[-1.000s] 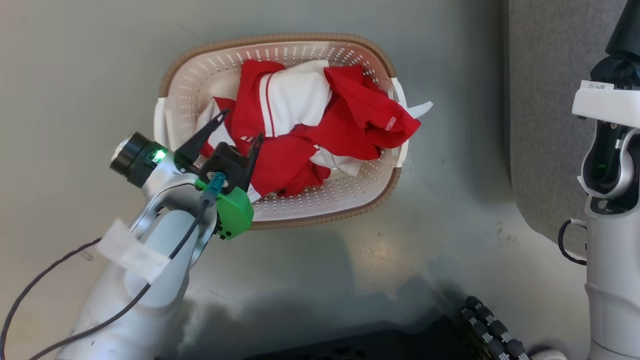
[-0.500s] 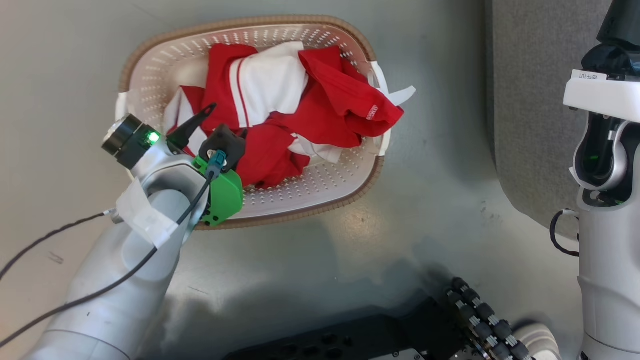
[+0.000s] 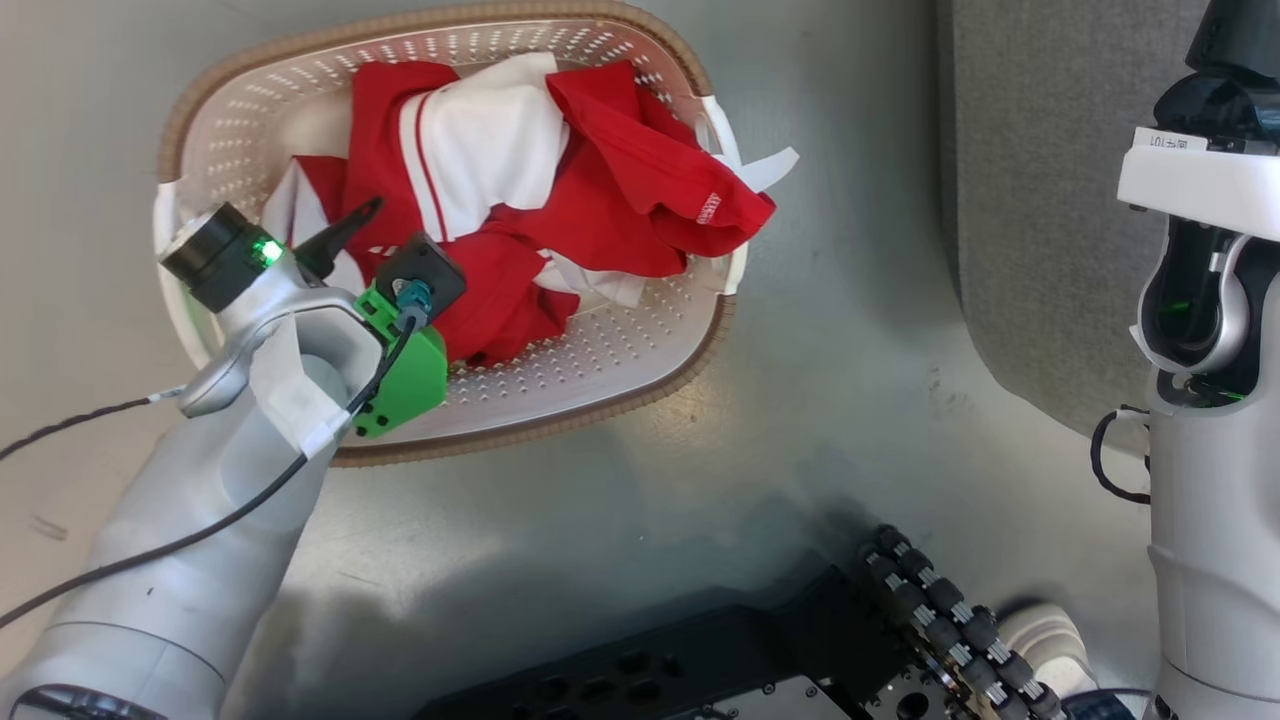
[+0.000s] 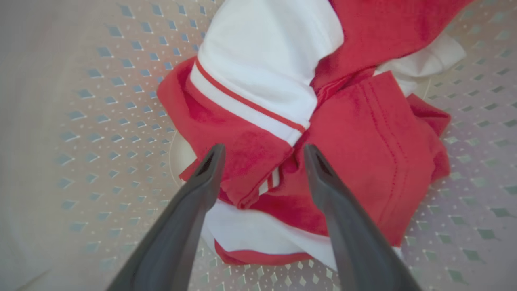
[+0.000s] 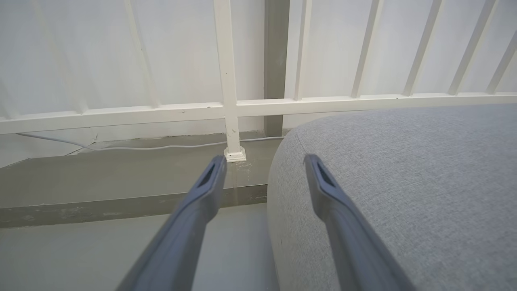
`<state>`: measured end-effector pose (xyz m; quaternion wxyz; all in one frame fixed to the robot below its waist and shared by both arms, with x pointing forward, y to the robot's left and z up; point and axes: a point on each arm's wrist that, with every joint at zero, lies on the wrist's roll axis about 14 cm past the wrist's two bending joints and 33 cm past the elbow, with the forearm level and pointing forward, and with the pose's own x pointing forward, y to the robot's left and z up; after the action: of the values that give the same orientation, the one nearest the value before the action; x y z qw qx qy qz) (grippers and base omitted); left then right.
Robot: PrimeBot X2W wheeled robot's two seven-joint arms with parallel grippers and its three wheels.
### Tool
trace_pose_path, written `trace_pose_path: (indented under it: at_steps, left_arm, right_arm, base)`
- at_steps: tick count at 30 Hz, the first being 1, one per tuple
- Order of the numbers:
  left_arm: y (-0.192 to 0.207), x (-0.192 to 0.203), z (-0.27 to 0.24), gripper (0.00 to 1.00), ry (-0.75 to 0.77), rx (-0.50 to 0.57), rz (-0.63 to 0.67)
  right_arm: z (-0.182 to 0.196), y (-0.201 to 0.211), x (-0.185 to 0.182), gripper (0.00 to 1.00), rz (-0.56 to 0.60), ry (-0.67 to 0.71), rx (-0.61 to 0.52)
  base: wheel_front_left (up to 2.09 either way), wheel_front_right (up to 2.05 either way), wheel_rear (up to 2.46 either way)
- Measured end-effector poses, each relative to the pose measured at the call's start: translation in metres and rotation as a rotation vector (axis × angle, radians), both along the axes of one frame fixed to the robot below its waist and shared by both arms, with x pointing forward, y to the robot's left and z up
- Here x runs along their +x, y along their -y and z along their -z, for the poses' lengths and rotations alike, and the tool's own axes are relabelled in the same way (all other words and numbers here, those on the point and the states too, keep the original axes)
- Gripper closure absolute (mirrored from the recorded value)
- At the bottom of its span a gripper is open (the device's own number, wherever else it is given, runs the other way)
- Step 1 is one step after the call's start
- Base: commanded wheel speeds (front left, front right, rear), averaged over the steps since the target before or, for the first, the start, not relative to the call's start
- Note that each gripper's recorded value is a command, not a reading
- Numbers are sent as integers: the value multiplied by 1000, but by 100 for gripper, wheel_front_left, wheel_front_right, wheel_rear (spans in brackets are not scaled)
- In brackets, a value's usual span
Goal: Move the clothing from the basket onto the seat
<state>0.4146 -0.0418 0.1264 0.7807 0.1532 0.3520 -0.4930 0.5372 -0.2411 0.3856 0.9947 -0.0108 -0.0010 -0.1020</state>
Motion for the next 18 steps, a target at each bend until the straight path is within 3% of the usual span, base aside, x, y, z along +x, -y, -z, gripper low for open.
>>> trace_pose_path:
  at_steps: [6, 17, 18]
  left_arm:
    - [3, -11, 13, 0, -22, 34, 62]
    - [11, 3, 22, 0, -7, 31, 76]
    - [10, 3, 25, 37, -11, 37, 77]
  right_arm:
    - [2, 6, -2, 0, 12, -10, -13]
    - [5, 14, -5, 0, 32, -21, -19]
    - [6, 14, -5, 0, 32, -22, -16]
  base:
    - [0, 0, 0]
    - [0, 0, 0]
    - [0, 0, 0]
